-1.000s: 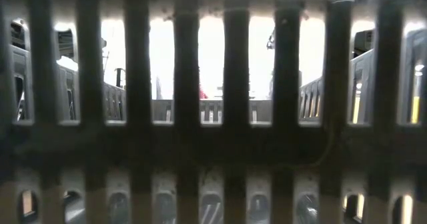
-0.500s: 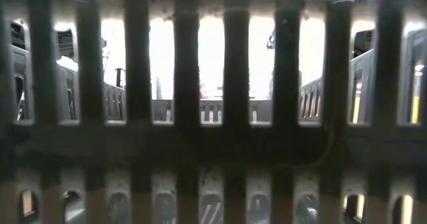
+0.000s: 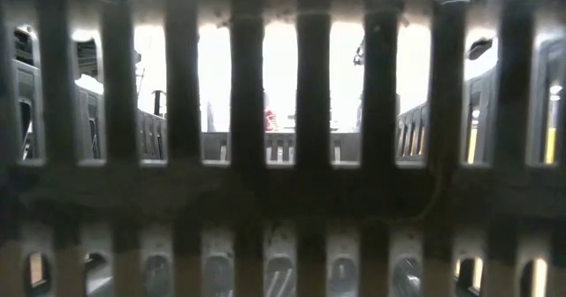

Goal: Stack baskets on shelf by color
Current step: Stack the right yellow bin on top of the left yellow bin

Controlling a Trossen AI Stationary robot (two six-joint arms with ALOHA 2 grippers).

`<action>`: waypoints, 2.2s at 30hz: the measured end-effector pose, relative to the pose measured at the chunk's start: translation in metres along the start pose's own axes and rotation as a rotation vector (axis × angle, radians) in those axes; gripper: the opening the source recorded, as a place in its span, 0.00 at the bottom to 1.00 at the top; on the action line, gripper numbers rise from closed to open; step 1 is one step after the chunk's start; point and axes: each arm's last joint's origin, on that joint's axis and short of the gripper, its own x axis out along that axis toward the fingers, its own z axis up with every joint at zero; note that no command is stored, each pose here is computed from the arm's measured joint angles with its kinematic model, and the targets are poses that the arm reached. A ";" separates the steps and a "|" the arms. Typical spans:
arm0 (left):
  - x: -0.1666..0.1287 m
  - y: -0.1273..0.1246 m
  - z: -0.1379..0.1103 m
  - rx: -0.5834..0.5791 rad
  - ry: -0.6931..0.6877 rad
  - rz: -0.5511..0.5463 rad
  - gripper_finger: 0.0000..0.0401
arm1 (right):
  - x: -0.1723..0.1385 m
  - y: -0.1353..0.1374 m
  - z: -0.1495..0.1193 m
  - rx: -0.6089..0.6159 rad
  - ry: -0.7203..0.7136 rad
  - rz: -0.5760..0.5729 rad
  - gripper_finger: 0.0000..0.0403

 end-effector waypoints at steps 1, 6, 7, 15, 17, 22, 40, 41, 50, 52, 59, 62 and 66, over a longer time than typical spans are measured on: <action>0.000 0.000 0.000 0.000 0.000 0.000 0.15 | 0.000 0.000 0.000 0.030 0.002 0.001 0.07; 0.000 0.000 0.000 0.000 0.000 0.000 0.14 | 0.001 -0.001 -0.002 0.103 0.018 -0.022 0.07; 0.000 0.000 0.000 0.000 0.000 0.000 0.14 | 0.002 -0.001 -0.004 0.113 0.043 -0.003 0.07; 0.000 0.000 0.000 0.000 0.000 0.000 0.14 | 0.015 -0.004 -0.026 0.271 0.272 -0.101 0.07; 0.000 0.000 0.000 0.000 0.000 0.000 0.14 | 0.022 -0.002 -0.026 0.285 0.336 -0.164 0.07; 0.000 0.000 0.000 0.000 0.000 0.000 0.14 | 0.043 0.007 -0.023 0.307 0.529 -0.248 0.07; 0.000 0.000 0.000 0.000 0.000 0.000 0.14 | 0.114 0.071 -0.045 0.343 1.408 -0.500 0.07; 0.000 0.000 0.000 0.000 0.000 0.000 0.14 | 0.117 0.075 -0.049 0.341 1.460 -0.507 0.07; 0.000 0.000 0.000 0.000 0.000 0.000 0.14 | 0.137 0.108 -0.090 0.368 1.754 -0.525 0.07; 0.000 0.000 0.000 0.000 0.000 0.000 0.15 | 0.140 0.114 -0.099 0.355 1.808 -0.568 0.06; 0.000 0.000 0.000 0.000 0.000 0.000 0.13 | 0.160 0.142 -0.114 0.264 1.940 -0.625 0.01; 0.000 0.000 0.000 0.000 0.000 0.000 0.13 | 0.170 0.155 -0.115 0.211 1.966 -0.650 0.01; 0.000 0.000 0.000 0.000 0.000 0.000 0.14 | 0.176 0.168 -0.115 0.082 1.971 -0.680 0.01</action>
